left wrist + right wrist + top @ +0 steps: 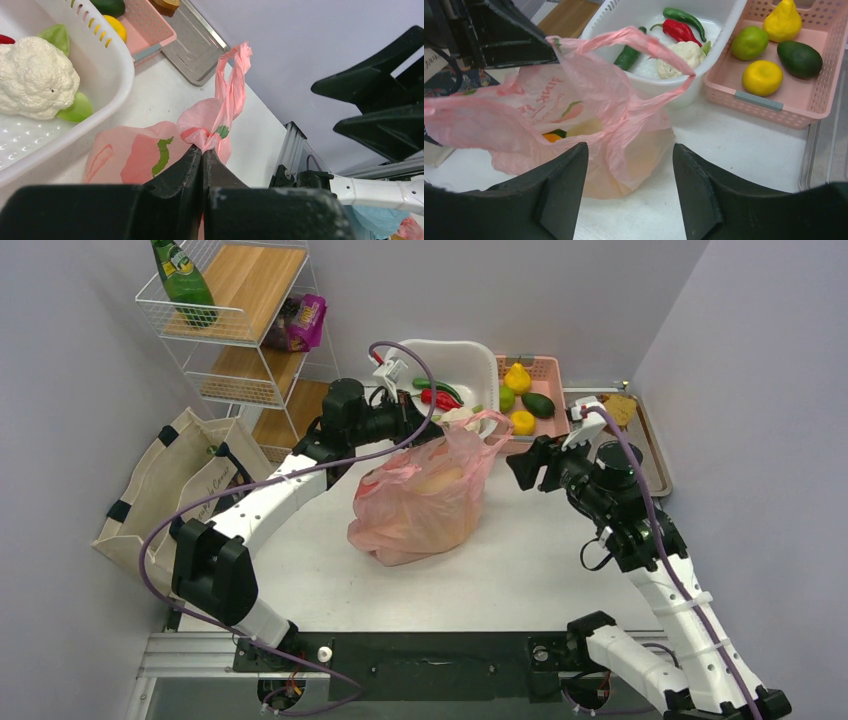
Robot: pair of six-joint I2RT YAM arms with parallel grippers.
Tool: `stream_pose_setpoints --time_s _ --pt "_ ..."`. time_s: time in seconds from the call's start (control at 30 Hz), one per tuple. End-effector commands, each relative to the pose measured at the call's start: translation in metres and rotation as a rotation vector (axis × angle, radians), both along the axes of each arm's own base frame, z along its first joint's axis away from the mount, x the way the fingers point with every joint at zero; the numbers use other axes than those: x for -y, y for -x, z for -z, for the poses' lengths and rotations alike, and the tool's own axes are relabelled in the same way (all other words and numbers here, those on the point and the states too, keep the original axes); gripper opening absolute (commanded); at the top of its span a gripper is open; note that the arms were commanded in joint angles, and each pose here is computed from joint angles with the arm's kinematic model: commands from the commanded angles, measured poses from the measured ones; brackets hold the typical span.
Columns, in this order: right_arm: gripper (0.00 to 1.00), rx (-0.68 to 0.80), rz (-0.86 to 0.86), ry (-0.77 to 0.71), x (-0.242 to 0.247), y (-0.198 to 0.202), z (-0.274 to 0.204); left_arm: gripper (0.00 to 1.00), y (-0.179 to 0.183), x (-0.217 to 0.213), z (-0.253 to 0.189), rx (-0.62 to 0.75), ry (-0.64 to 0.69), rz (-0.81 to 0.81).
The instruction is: Untie the knot of the grocery bags and take out the mixed food
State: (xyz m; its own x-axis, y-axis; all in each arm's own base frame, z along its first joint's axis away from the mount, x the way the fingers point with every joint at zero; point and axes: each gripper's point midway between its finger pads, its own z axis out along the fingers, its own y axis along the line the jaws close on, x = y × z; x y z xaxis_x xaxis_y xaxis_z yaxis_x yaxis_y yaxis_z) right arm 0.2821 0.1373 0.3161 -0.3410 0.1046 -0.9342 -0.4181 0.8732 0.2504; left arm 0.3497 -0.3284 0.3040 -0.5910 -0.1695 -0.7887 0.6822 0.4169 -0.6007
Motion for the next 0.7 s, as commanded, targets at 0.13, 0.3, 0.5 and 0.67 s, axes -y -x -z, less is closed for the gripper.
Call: stream_pose_setpoints --time_s 0.13,0.3,0.5,0.67 --pt "0.58 -0.169 0.084 0.021 -0.017 -0.018 0.056 0.00 -0.009 0.006 -0.021 0.011 0.049 -0.046" --pt "0.66 -0.201 0.117 -0.107 -0.043 -0.044 0.054 0.00 -0.006 0.010 -0.020 0.020 0.045 -0.035" --pt "0.66 -0.200 0.116 -0.158 -0.065 -0.065 0.054 0.00 -0.005 0.011 -0.021 0.045 0.032 -0.028" --pt "0.25 -0.272 0.034 -0.063 -0.061 -0.054 0.090 0.00 -0.014 0.005 -0.022 0.087 -0.015 -0.061"
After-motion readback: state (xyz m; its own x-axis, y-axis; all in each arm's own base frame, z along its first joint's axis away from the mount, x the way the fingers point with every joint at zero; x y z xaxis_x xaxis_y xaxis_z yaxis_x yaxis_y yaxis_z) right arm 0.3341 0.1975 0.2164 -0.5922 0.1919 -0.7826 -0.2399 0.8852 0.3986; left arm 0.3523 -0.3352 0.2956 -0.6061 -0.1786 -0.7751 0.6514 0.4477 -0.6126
